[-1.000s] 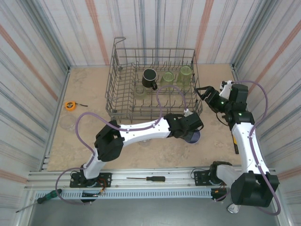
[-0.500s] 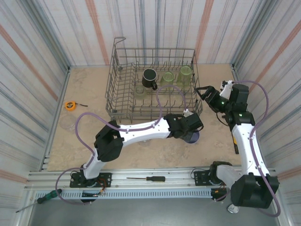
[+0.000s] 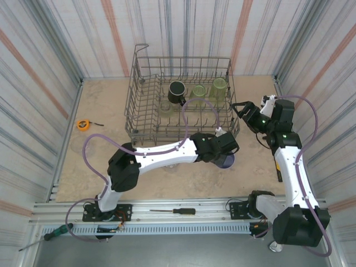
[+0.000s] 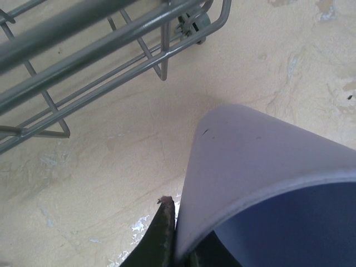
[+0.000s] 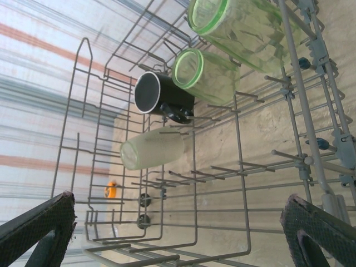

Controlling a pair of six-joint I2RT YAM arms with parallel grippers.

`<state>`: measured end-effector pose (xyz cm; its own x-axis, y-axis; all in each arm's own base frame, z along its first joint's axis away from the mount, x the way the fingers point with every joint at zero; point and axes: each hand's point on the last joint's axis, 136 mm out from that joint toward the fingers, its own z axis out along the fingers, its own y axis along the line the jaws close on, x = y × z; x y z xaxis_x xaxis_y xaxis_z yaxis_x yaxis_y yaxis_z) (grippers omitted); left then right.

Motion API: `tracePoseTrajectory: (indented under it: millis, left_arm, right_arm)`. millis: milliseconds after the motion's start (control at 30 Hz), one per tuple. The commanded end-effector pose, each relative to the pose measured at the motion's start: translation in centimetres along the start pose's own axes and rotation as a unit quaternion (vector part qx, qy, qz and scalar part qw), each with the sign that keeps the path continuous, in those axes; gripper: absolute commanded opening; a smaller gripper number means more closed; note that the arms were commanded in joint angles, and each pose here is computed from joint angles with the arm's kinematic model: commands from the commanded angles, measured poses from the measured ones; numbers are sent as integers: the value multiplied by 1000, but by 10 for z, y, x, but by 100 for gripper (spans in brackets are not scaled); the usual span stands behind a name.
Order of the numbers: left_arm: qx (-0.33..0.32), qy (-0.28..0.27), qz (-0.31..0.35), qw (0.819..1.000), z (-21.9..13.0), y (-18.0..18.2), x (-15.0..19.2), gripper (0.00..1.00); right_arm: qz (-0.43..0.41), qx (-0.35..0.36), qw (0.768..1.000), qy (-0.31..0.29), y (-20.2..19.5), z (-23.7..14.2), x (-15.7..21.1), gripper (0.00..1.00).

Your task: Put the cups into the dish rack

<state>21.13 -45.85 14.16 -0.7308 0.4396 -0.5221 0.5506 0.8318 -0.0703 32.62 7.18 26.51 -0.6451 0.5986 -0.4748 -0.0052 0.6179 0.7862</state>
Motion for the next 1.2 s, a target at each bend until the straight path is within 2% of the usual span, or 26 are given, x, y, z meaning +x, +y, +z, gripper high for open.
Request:
tracePoseTrajectory:
  millis: [0,500,1167]
  left_arm:
    - [22,-34,7,999,-41,-4,-22,0]
    - [41,-62,13,997,-71,0,-38,0]
    - [109,-81,1,991,-104,2,-68,0]
  right_arm:
    - [6,-6,1000,2,4,-6,1,99]
    - [11,-2,1000,6,1,-5,4,99]
    - [10,-2,1000,7,-2,-3,6,99]
